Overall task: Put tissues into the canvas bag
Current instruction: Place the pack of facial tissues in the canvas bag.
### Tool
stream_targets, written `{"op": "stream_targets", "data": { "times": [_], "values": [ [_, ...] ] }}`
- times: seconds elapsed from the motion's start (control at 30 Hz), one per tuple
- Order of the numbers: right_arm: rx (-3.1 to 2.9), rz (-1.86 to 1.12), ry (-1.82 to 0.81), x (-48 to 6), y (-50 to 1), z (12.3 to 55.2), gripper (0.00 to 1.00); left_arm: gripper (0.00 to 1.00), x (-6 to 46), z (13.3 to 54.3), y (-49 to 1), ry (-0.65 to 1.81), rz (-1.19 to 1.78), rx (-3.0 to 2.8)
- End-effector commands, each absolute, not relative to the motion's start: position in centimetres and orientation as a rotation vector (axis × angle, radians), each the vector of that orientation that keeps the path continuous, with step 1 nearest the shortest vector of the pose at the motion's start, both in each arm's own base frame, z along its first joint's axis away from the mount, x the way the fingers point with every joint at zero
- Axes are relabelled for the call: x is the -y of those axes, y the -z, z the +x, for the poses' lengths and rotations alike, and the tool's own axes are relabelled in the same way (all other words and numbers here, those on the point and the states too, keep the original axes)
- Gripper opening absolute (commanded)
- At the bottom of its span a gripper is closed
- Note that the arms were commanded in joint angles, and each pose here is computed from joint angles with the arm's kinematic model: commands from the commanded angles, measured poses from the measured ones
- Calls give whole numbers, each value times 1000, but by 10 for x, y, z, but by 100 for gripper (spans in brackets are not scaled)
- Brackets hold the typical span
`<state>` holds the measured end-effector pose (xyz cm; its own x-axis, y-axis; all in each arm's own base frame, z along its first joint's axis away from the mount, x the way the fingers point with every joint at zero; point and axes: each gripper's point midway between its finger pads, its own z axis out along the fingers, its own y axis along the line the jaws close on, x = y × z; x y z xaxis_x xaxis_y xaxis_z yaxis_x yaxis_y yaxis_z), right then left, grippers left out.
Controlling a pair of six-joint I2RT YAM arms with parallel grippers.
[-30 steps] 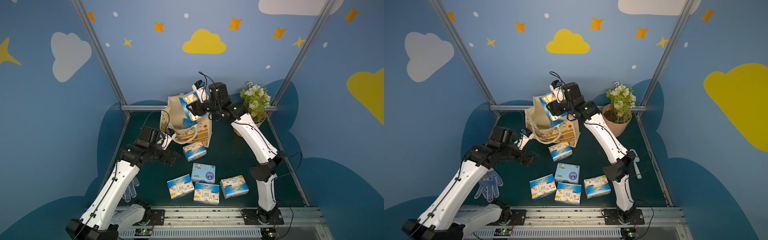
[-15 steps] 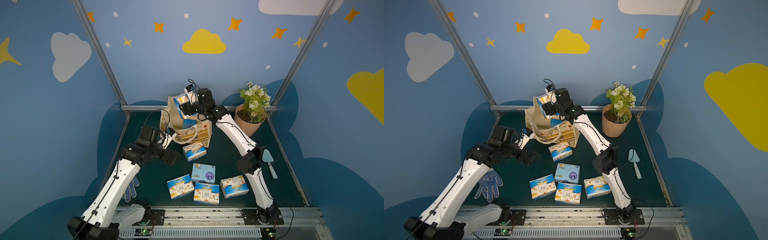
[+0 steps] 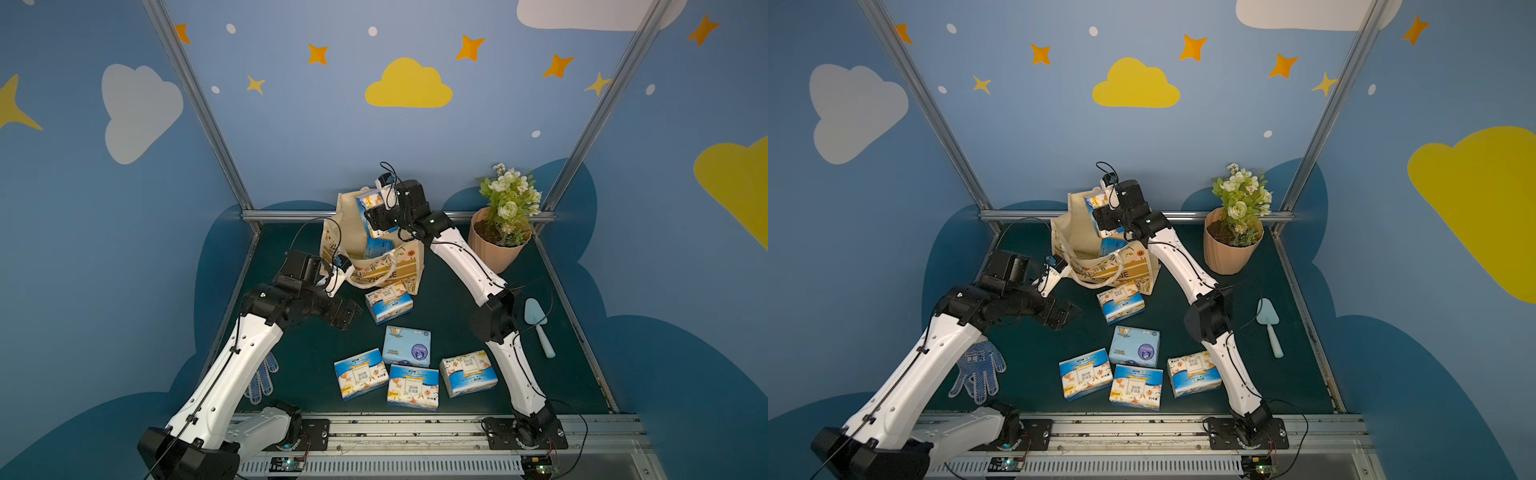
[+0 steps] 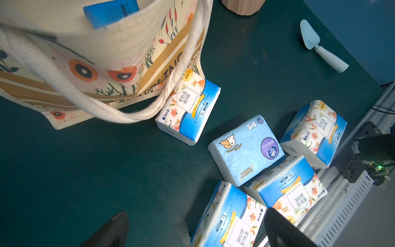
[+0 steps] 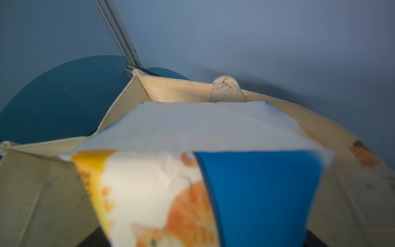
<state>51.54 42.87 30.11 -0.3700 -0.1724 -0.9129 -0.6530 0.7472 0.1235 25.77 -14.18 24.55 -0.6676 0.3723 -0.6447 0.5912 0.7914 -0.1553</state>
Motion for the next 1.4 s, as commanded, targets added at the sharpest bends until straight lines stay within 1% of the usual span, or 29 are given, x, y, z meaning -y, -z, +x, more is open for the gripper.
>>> {"op": "stream_targets", "data": {
  "times": [0.0, 0.17, 0.6, 0.8, 0.97, 1.1, 1.2, 1.37],
  "values": [
    [-1862, -605, -614, -432, -319, 518, 85, 100, 143, 260, -256, 485, 707, -2340],
    [-1869, -609, -611, -431, -318, 517, 89, 100, 144, 259, -255, 487, 708, -2340],
    [-1852, -621, -632, -433, -327, 512, 91, 100, 145, 260, -257, 493, 707, -2337],
    [-1826, -634, -647, -434, -341, 505, 92, 100, 145, 261, -257, 494, 708, -2338],
    [-1780, -634, -640, -428, -368, 496, 91, 100, 145, 261, -257, 489, 721, -2343],
    [-1737, -605, -617, -411, -406, 484, 92, 100, 139, 252, -255, 426, 822, -2348],
    [-1724, -581, -577, -389, -437, 469, 92, 100, 130, 234, -251, 367, 954, -2373],
    [-1748, -517, -483, -340, -477, 436, 94, 100, 118, 186, -235, 296, 1273, -2375]
  ]
}}
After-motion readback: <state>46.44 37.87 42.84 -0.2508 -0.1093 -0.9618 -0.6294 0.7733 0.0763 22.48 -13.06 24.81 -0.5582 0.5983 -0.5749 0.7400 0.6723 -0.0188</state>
